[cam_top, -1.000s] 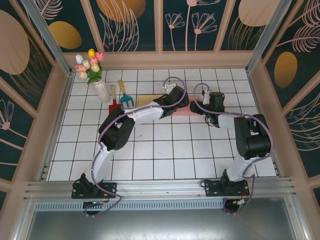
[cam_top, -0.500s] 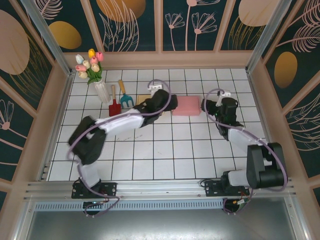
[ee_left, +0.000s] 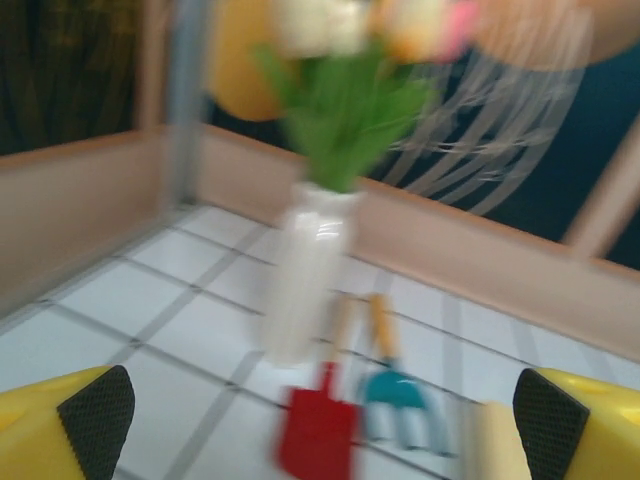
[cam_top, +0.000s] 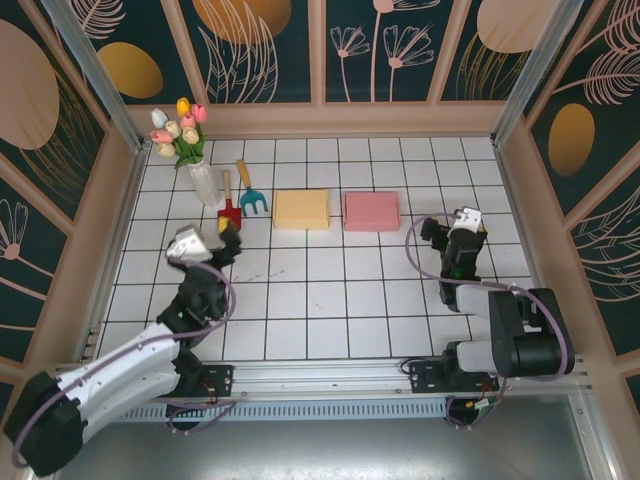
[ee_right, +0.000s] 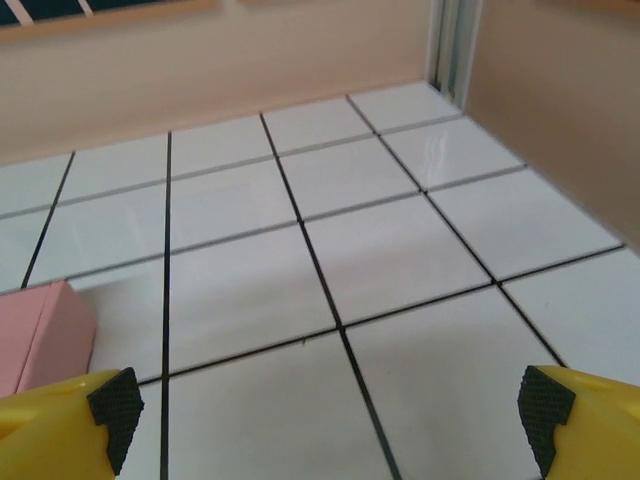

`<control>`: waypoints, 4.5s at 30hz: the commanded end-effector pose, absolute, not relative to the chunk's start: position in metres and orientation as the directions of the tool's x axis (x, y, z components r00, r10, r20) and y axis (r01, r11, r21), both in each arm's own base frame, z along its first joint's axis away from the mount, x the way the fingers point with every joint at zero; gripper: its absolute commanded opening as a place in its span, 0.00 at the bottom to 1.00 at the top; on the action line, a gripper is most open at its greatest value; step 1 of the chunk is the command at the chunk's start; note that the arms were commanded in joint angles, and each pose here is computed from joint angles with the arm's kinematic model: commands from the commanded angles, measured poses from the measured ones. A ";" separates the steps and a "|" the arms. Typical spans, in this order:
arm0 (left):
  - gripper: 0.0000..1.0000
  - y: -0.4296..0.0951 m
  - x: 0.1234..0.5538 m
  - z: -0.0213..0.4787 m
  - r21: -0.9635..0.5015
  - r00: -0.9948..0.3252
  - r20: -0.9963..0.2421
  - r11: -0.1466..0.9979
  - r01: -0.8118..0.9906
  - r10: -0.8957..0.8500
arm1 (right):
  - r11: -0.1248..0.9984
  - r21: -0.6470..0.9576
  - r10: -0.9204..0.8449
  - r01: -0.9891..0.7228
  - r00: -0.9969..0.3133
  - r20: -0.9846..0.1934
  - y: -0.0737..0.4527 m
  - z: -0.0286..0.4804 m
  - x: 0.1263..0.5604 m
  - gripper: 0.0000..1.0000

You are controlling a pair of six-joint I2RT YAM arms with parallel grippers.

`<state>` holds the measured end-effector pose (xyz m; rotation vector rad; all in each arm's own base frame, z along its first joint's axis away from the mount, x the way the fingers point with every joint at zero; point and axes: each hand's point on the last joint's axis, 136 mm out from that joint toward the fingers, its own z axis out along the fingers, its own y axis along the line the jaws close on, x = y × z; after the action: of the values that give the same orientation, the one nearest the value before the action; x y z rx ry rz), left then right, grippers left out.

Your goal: Fold the paper box

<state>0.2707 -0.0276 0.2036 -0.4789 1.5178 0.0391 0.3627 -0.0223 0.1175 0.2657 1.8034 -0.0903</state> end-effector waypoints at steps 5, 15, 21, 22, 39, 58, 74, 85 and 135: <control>0.99 0.039 0.253 0.201 -0.329 0.238 -0.939 0.844 -0.423 -0.247 | 0.995 0.103 0.104 0.017 -0.125 -0.987 -0.006 0.123 0.372 0.99; 0.99 0.058 0.282 0.165 -0.162 0.094 -0.987 0.867 -0.470 -0.133 | 0.993 0.116 0.116 0.006 -0.152 -0.982 -0.007 0.120 0.378 0.99; 0.99 0.052 0.313 0.166 -0.125 0.061 -0.992 0.915 -0.383 -0.110 | 0.993 0.116 0.115 0.005 -0.153 -0.981 -0.007 0.120 0.378 0.99; 0.99 0.051 0.319 0.166 -0.119 0.050 -0.993 0.922 -0.369 -0.109 | 0.993 0.114 0.114 0.005 -0.153 -0.982 -0.007 0.120 0.378 0.99; 0.99 0.034 0.371 0.138 -0.114 -0.055 -0.991 0.978 -0.174 -0.125 | 0.993 0.114 0.114 0.007 -0.152 -0.982 -0.007 0.120 0.378 0.99; 0.99 0.015 0.378 0.135 -0.067 -0.091 -0.993 0.994 -0.086 -0.075 | 0.993 0.114 0.113 0.005 -0.152 -0.982 -0.006 0.120 0.378 0.99; 0.99 0.015 0.379 0.136 -0.065 -0.092 -0.993 0.994 -0.087 -0.073 | 0.993 0.114 0.114 0.006 -0.154 -0.982 -0.007 0.120 0.378 0.99; 0.99 0.015 0.379 0.135 -0.068 -0.096 -0.992 0.994 -0.087 -0.077 | 0.993 0.114 0.114 0.006 -0.153 -0.982 -0.007 0.120 0.378 0.99; 0.99 0.015 0.379 0.136 -0.069 -0.091 -0.993 0.994 -0.087 -0.077 | 0.993 0.115 0.114 0.005 -0.153 -0.982 -0.007 0.120 0.378 0.99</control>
<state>0.3737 0.0188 0.1260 -0.1431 1.6926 0.0198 0.3712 -0.0084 0.1011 0.1169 1.7902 0.0875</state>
